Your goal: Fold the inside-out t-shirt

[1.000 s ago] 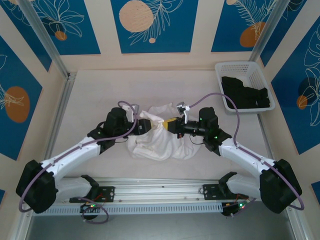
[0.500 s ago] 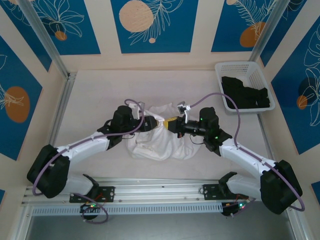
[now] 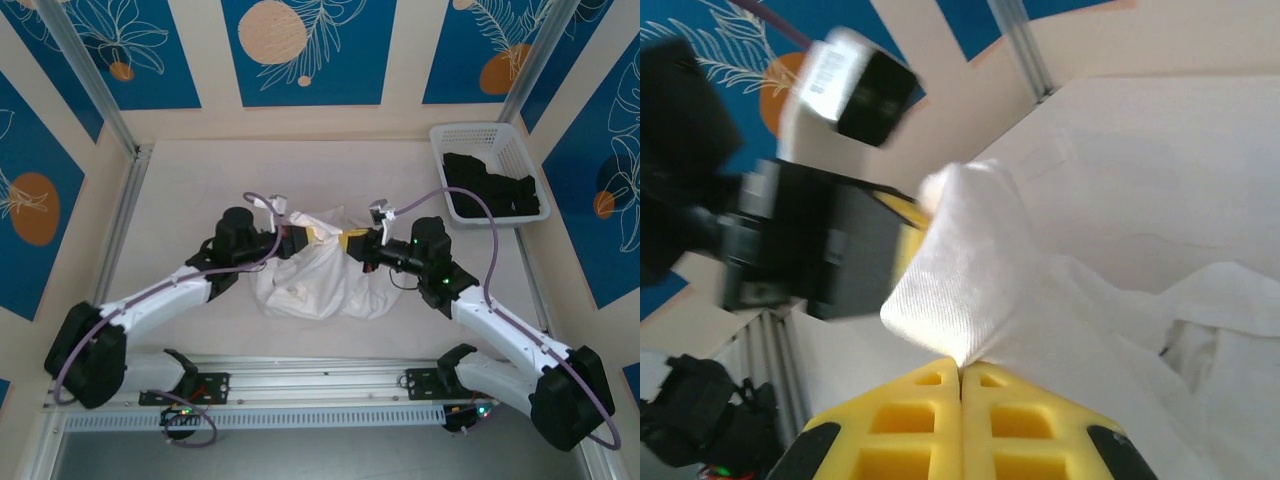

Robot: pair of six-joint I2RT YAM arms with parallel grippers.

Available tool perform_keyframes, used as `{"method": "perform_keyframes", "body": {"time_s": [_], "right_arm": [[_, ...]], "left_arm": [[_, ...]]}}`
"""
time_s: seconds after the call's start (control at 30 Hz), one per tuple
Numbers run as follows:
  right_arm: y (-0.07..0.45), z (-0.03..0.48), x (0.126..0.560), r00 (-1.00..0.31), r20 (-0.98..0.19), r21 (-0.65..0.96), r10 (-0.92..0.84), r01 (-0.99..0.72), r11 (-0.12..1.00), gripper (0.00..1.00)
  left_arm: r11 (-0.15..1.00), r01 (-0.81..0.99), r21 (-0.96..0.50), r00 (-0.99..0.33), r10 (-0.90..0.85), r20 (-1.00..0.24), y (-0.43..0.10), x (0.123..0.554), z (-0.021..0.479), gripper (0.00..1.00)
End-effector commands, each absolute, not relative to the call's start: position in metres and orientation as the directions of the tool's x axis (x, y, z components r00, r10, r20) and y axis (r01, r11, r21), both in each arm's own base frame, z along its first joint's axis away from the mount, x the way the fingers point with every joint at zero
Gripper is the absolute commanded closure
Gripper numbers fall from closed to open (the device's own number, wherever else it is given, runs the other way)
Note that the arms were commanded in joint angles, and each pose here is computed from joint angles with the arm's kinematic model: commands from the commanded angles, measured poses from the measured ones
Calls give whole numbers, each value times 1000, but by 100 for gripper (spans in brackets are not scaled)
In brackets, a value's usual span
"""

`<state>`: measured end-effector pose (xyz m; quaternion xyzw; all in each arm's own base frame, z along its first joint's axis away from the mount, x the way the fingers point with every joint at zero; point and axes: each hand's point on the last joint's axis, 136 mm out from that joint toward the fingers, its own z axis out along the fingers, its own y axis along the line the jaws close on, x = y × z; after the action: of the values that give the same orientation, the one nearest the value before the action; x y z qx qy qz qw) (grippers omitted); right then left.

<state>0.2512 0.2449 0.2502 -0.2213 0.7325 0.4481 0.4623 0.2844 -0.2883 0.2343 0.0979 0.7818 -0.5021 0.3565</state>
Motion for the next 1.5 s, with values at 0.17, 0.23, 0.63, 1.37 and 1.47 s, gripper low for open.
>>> {"method": "perform_keyframes", "body": {"time_s": [0.17,0.23,0.63,1.37,1.47], "right_arm": [[252,237,242,-349,-934,251,-76,-793,554,100],[254,235,243,-351,-933,248,-82,-789,562,100],[220,200,288,-565,-810,150,-156,-458,876,93],[308,224,251,-490,-868,339,-76,-699,630,56],[310,230,247,-464,-884,341,-63,-731,591,86]], "left_arm": [[409,628,-662,-669,-150,-728,-265,244,296,100],[401,637,-658,-676,-119,-727,-264,236,299,100],[371,563,-738,-755,-133,-643,-261,231,305,100],[440,521,-731,-739,-196,-645,-252,243,299,100],[458,515,-725,-734,-201,-649,-248,243,297,100]]}}
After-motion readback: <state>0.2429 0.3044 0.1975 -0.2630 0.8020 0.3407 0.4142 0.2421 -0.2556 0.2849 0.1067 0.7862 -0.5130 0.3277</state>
